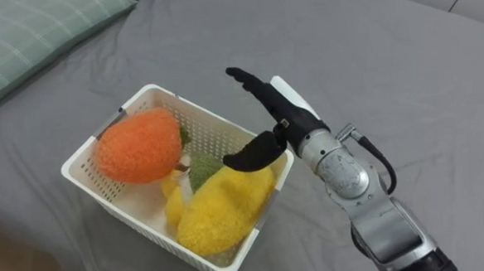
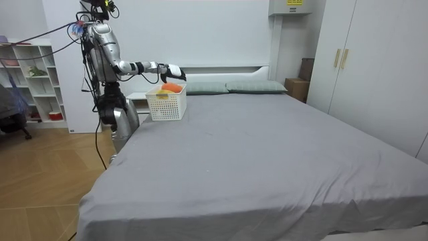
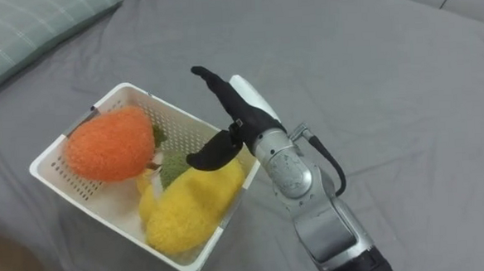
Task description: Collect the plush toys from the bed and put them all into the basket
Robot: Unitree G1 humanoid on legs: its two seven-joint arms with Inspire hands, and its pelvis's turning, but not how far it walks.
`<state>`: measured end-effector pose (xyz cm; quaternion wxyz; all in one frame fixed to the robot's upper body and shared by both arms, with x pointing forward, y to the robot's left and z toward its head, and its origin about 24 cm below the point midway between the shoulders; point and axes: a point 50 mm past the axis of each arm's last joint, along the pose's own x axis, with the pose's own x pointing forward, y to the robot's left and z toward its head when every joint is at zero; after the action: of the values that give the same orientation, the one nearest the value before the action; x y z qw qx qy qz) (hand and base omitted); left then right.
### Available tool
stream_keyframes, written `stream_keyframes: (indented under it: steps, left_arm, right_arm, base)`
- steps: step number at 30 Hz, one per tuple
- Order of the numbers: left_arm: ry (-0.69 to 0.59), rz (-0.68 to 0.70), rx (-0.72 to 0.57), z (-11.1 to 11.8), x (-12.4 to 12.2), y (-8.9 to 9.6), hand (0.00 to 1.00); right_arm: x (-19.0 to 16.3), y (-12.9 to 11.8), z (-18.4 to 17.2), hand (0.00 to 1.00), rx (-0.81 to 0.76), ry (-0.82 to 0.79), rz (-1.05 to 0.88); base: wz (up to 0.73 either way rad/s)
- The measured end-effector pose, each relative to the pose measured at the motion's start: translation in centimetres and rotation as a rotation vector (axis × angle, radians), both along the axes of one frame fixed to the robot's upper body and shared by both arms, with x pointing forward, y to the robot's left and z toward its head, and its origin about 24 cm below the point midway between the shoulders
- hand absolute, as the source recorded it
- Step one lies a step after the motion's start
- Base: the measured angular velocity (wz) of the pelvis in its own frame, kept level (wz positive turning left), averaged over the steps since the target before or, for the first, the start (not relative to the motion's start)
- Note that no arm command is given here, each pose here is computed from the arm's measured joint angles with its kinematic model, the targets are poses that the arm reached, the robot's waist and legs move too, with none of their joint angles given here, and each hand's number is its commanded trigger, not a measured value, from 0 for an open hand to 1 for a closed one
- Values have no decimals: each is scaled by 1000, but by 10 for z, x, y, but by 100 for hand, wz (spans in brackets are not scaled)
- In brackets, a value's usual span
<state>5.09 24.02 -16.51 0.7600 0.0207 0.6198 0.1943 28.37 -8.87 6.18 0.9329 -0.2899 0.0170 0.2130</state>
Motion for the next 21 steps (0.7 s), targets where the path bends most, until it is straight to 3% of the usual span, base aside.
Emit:
stream_keyframes:
  steps: [13, 21]
  left_arm:
    - [-2, 8, 19, 1, 1, 2, 0]
    - [-12, 58, 23, 1, -2, 6, 0]
  right_arm:
    - [1, -4, -1, 0, -2, -14, -40]
    - [0, -32, -5, 0, 45, -14, -151]
  base:
    - [-1]
    - [-2]
